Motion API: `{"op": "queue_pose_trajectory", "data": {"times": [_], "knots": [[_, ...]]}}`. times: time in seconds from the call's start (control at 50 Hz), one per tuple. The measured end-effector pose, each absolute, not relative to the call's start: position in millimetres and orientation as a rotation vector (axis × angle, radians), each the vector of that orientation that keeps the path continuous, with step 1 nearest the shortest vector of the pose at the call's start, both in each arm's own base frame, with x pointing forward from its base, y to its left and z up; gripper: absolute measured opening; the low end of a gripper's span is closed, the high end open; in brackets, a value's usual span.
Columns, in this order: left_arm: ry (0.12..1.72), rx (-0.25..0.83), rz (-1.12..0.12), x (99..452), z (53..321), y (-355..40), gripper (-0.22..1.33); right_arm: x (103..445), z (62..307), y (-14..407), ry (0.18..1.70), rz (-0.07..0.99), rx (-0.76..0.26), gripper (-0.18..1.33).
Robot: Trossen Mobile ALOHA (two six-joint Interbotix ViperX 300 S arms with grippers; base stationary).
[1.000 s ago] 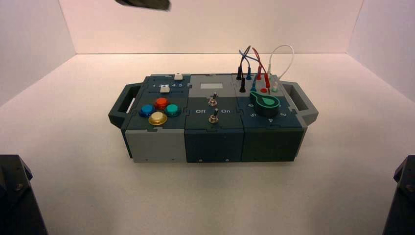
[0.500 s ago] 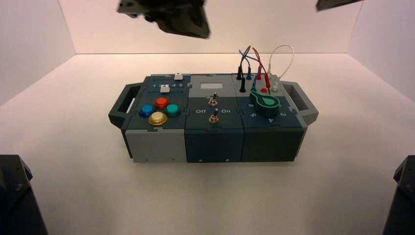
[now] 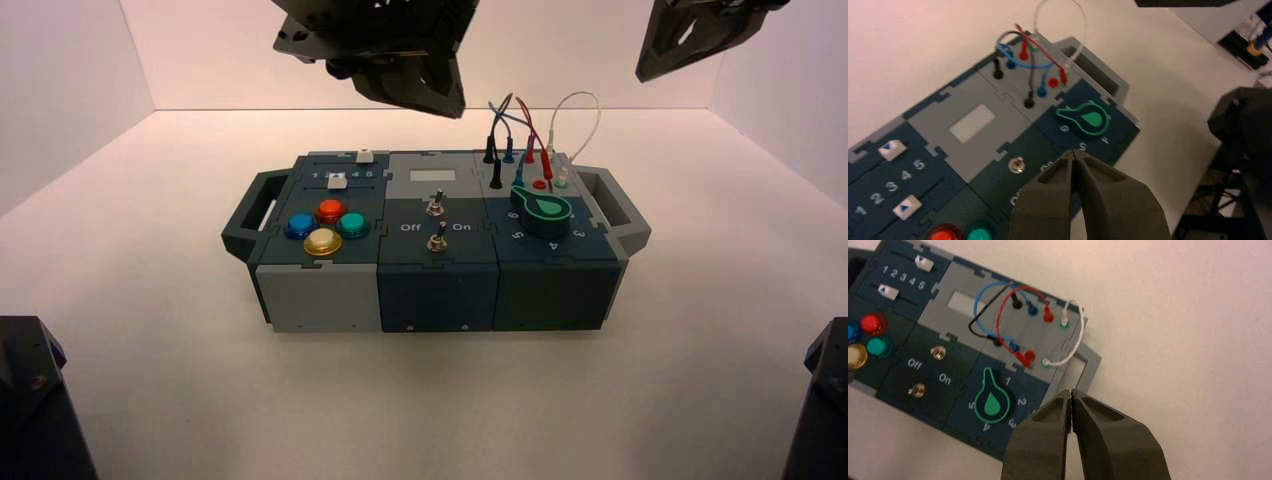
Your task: Insert the red wire.
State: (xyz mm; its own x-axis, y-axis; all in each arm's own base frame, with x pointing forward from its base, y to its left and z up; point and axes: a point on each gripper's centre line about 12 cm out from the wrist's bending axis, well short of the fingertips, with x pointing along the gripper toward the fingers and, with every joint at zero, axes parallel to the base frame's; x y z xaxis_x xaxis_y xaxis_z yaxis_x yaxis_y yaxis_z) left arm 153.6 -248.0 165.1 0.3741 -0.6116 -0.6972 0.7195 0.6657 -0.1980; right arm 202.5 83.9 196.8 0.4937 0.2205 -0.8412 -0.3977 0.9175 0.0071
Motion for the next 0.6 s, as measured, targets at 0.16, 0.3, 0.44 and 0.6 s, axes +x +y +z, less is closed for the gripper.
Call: {"op": "queue_pose_trajectory", "data": {"times": [0.16, 0.3, 0.44, 0.6], "knots": [[0.83, 0.149, -0.864, 150, 165, -250, -0.16, 196, 194, 87, 1.038, 0.392, -0.176, 0.19], [0.834, 0.153, -0.876, 146, 164, -252, -0.16, 186, 190, 96, 1.101, 0.436, -0.171, 0.61], [0.832, 0.152, -0.881, 145, 165, -253, -0.16, 186, 189, 107, 1.135, 0.482, -0.201, 0.81], [0.833, 0.155, -0.882, 145, 165, -253, -0.16, 187, 186, 112, 1.134, 0.513, -0.249, 0.95]]}}
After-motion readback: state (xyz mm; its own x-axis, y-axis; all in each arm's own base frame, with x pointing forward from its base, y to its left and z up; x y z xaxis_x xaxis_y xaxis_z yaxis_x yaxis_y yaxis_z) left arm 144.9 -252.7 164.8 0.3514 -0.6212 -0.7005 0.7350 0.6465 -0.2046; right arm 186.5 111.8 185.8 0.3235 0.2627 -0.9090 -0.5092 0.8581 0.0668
